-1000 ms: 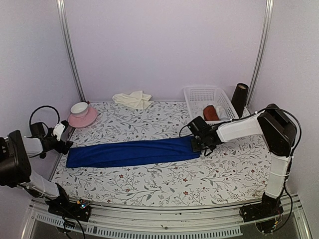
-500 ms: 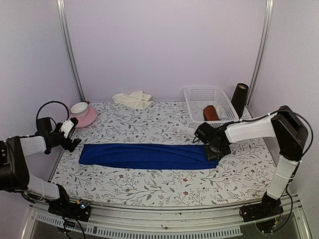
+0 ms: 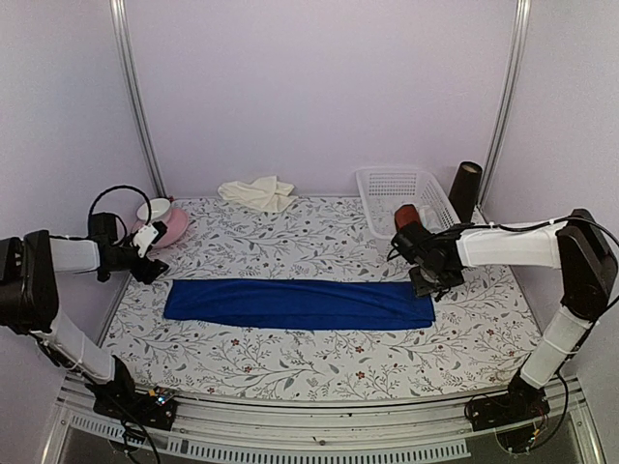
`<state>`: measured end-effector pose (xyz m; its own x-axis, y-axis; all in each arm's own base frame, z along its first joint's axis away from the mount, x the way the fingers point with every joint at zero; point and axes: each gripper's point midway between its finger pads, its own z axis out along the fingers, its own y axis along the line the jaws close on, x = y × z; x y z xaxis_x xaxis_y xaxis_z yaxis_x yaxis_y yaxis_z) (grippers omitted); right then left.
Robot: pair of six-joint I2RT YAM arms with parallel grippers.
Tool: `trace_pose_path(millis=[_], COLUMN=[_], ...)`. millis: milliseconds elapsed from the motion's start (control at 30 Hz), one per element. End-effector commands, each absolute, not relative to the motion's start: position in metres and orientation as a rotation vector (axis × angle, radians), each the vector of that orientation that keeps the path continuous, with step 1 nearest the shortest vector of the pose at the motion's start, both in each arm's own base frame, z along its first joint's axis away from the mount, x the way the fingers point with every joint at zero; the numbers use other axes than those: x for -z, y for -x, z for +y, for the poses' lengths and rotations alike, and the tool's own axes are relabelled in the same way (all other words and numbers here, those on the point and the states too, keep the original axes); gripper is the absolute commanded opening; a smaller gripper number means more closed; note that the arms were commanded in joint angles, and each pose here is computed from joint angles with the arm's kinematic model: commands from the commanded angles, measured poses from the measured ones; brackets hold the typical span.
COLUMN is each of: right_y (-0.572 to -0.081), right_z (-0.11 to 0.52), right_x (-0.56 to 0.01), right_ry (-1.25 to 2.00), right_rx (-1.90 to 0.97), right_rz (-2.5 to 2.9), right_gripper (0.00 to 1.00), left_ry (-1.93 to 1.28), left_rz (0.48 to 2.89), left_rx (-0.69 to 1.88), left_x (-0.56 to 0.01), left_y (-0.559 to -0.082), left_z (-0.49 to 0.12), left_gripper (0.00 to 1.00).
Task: Roll the towels
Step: Move the towel to the center of the board, then smooth out the towel at the center of the board.
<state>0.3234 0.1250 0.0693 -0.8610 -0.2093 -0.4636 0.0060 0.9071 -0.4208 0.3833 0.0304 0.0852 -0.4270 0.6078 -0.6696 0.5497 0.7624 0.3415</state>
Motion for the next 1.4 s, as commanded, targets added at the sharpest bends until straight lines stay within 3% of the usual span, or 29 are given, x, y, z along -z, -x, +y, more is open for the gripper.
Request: trace_pose_path(millis=[0,233,367,433,600,800,1100,1367], right_y=[-0.340,-0.320,-0.304,-0.300,-0.297,-0.296,-0.292,-0.290], right_z=[0.160,0.277,0.323,0.336,0.347,0.345,0.337,0.333], right_x=[-0.116,-0.112,-0.082,-0.063,-0.032,-0.011,0.006,0.015], right_ry=[0.155,0.543,0.716,0.766,0.788,0.816,0.834,0.853], right_rx=[0.353,-0.120,-0.200,-0.199,-0.191,-0.140,-0.087,-0.045], right_rz=[2.406,2.325,2.349,2.376,2.440,2.478,2.516,2.536], right_gripper=[0.65,0.52,0.47,0.45,0.43,0.43,0.43,0.44], left_ry=[-0.963,-1.062,-1.058,-1.052,-1.029,-1.017,-1.011,-0.997], left_rz=[2.170,2.181,2.213,2.237,2.277,2.307,2.352,2.354], left_rx=[0.058,0.124,0.130,0.132,0.161,0.205,0.259,0.281], left_x=[-0.065,-0.049,-0.039,-0.033,-0.027,-0.022,-0.019,-0.020], left_y=[-0.371,-0.356,-0.359,-0.361,-0.363,-0.361,-0.356,-0.360], left_z=[0.007,-0.004,-0.003,-0.002,-0.001,-0.004,-0.005,-0.007], left_gripper=[0.78,0.66,0.55,0.47,0.40,0.18,0.18,0.26])
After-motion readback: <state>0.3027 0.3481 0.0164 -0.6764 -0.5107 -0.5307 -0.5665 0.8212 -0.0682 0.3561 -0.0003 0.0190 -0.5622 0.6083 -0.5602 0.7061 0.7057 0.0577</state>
